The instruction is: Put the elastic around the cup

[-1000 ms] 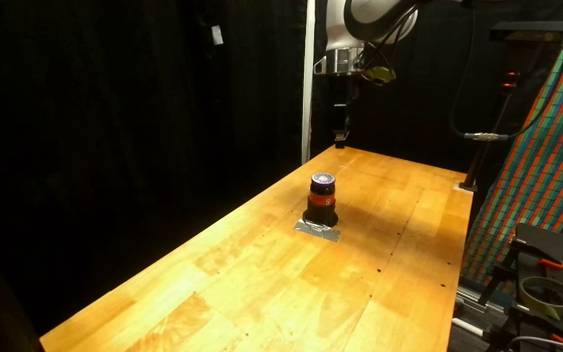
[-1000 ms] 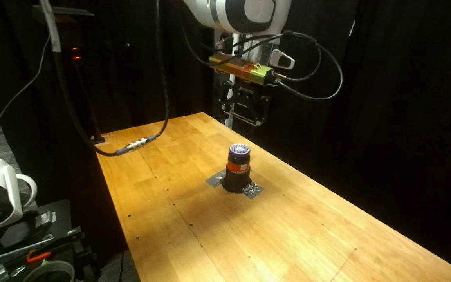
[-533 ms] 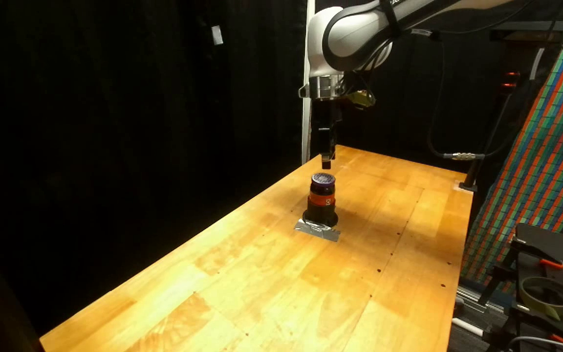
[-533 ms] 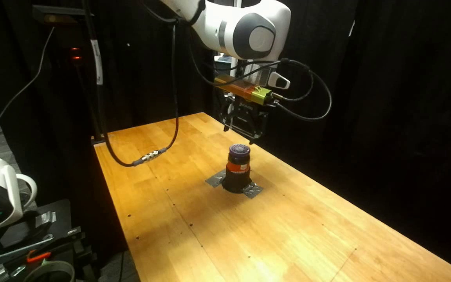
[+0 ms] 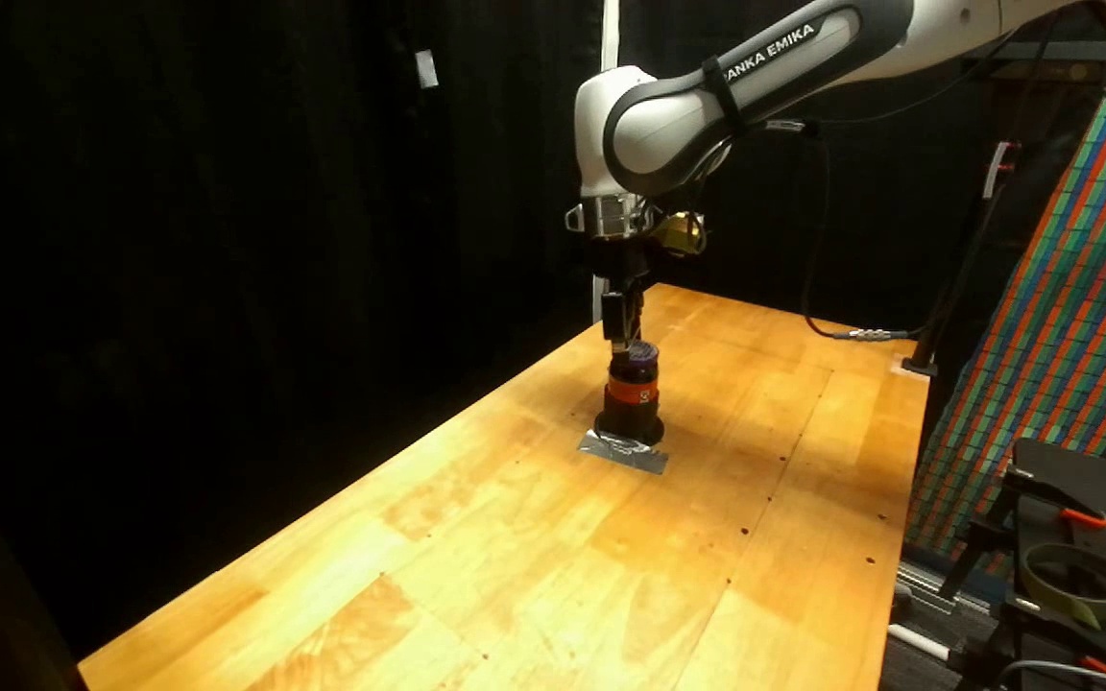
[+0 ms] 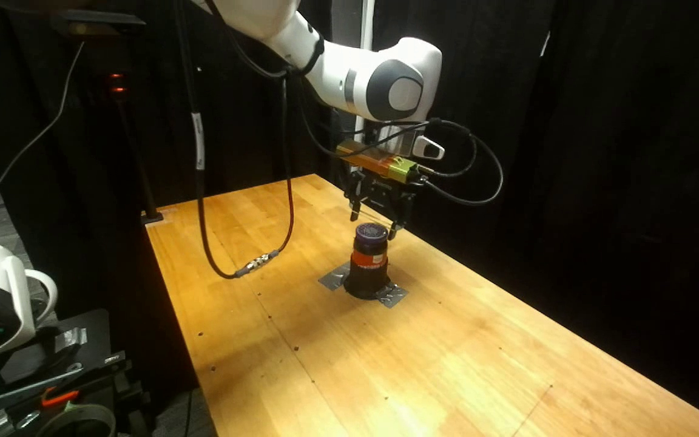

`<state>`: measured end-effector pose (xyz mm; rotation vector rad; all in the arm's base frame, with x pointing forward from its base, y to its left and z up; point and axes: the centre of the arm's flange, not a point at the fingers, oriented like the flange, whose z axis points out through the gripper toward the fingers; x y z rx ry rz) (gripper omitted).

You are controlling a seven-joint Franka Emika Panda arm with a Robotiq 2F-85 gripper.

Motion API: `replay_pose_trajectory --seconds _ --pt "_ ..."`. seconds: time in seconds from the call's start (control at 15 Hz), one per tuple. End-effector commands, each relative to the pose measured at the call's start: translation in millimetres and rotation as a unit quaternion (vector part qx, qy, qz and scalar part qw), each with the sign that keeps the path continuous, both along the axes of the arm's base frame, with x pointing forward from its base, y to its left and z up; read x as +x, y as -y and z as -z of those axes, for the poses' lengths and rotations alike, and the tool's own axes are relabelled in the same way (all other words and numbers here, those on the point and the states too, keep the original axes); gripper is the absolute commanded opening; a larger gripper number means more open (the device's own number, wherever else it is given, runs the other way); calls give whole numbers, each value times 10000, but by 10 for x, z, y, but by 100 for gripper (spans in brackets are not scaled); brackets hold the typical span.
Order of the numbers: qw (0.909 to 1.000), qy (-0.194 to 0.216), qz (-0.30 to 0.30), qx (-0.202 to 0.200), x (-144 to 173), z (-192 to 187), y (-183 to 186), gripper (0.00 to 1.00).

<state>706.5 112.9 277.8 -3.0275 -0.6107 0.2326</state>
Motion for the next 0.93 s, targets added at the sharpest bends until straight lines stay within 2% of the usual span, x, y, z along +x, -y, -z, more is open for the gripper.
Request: replay_pose_trajectory --seconds 0.0,0.47,0.6,0.87 --pt "9996 208 103 -166 214 58 -27 100" --pt "9993 177 233 -236 270 226 -5 100" --pt "9993 -35 254 -278 236 265 10 100" --pt "9960 -650 372 -480 -49 288 124 100"
